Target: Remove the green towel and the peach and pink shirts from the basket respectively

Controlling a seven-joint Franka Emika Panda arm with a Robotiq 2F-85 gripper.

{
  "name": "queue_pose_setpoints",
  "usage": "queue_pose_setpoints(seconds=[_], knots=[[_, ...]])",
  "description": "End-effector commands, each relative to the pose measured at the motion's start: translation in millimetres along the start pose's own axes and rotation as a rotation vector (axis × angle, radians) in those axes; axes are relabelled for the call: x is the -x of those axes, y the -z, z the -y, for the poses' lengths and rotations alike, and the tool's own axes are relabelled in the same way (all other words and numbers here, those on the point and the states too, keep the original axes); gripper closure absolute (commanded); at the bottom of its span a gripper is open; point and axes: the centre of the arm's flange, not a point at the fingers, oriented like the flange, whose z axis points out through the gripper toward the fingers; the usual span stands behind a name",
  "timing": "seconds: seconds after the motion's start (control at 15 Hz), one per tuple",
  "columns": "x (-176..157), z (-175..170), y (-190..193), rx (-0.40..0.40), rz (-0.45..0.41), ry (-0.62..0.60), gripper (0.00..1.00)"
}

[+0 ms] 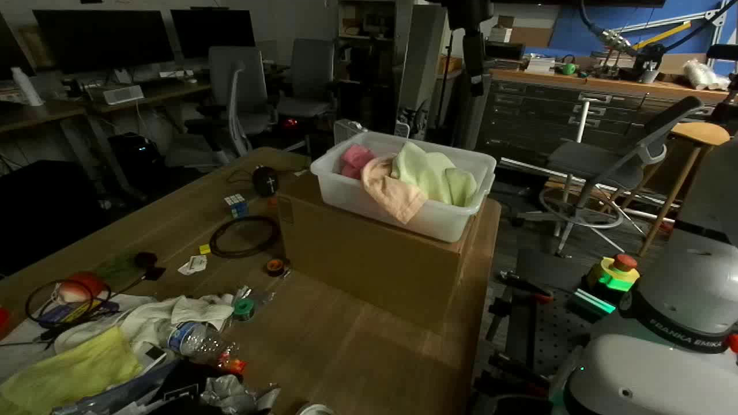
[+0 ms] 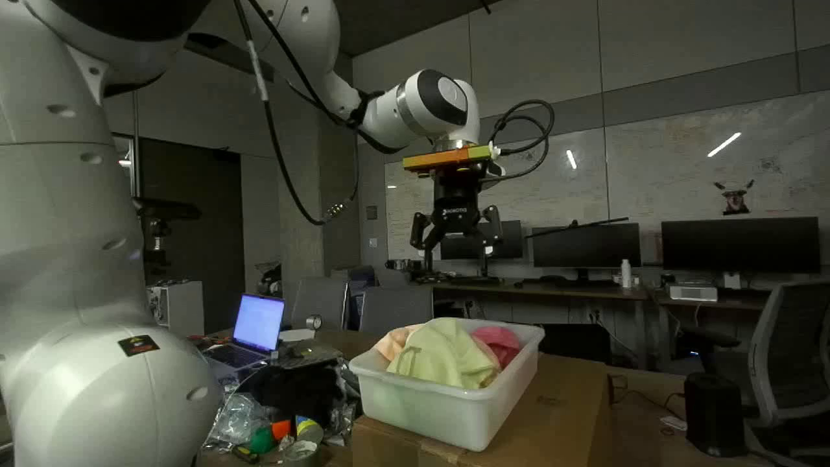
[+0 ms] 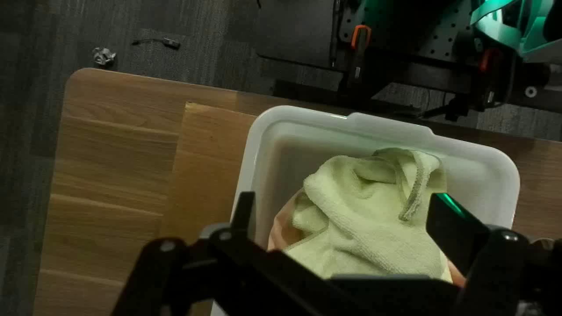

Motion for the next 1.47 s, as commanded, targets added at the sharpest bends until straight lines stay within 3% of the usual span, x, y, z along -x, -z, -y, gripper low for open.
queue_pose_setpoints(seconds=[0.0,0.27,0.6,1.07,1.4], knots=[[-0.1,-0.2,1.0,0.001,-0.003,0.0,0.0],[-12.0,2.0,1.6,-0.004,-0.038,-0.004,0.0],[-52.1,16.2,-5.2,-0.087,-0.133,0.005,0.0],[-94.2,38.9,-43.3,-0.169,-0.039,0.039,0.0],[-113.6,49.1,-69.2,-0.158,-0.002,0.014,0.0]])
